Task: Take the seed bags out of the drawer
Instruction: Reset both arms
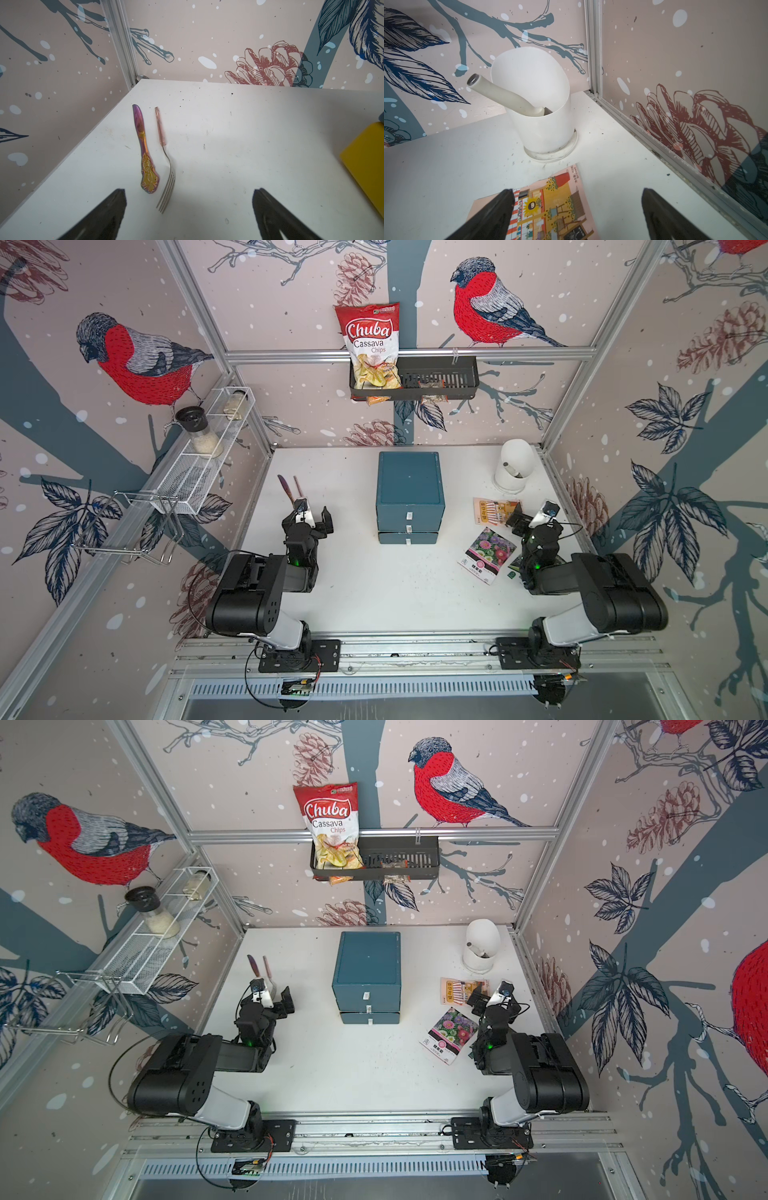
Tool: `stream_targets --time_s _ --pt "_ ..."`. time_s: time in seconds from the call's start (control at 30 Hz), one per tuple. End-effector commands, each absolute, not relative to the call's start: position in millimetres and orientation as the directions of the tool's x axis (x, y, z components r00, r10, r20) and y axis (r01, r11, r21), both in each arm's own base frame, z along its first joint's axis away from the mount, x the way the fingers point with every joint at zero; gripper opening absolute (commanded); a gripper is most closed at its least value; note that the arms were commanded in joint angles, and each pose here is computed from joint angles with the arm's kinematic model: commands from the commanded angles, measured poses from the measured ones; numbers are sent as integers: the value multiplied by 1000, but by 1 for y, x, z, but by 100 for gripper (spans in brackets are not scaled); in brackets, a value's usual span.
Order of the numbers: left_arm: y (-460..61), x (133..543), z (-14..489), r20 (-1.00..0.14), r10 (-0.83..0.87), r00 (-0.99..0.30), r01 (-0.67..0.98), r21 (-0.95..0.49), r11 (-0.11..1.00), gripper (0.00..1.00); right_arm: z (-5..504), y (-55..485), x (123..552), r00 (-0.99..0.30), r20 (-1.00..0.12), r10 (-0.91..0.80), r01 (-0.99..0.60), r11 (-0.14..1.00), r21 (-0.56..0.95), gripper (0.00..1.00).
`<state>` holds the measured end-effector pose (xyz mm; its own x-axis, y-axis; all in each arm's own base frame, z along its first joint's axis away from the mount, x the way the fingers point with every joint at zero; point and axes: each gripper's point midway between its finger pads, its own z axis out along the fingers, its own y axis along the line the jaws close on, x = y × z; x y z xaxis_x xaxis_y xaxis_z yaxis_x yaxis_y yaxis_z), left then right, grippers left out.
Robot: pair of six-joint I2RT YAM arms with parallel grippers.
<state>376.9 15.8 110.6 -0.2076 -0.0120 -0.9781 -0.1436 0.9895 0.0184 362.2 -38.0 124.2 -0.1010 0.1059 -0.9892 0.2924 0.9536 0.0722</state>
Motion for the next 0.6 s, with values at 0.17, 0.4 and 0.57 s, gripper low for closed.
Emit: stream_targets --time_s 0.17,0.4,0.57 --pt "16 381 122 -986 -9 -166 -138 14 990 98 129 -39 363 -85 -992 93 298 952 64 100" --pt "16 381 122 -986 -9 -167 -136 14 991 98 130 -39 363 -85 -992 93 298 953 64 100" --pt "16 381 121 -985 -9 -170 -136 14 991 98 129 -39 363 -86 -992 92 298 952 63 100"
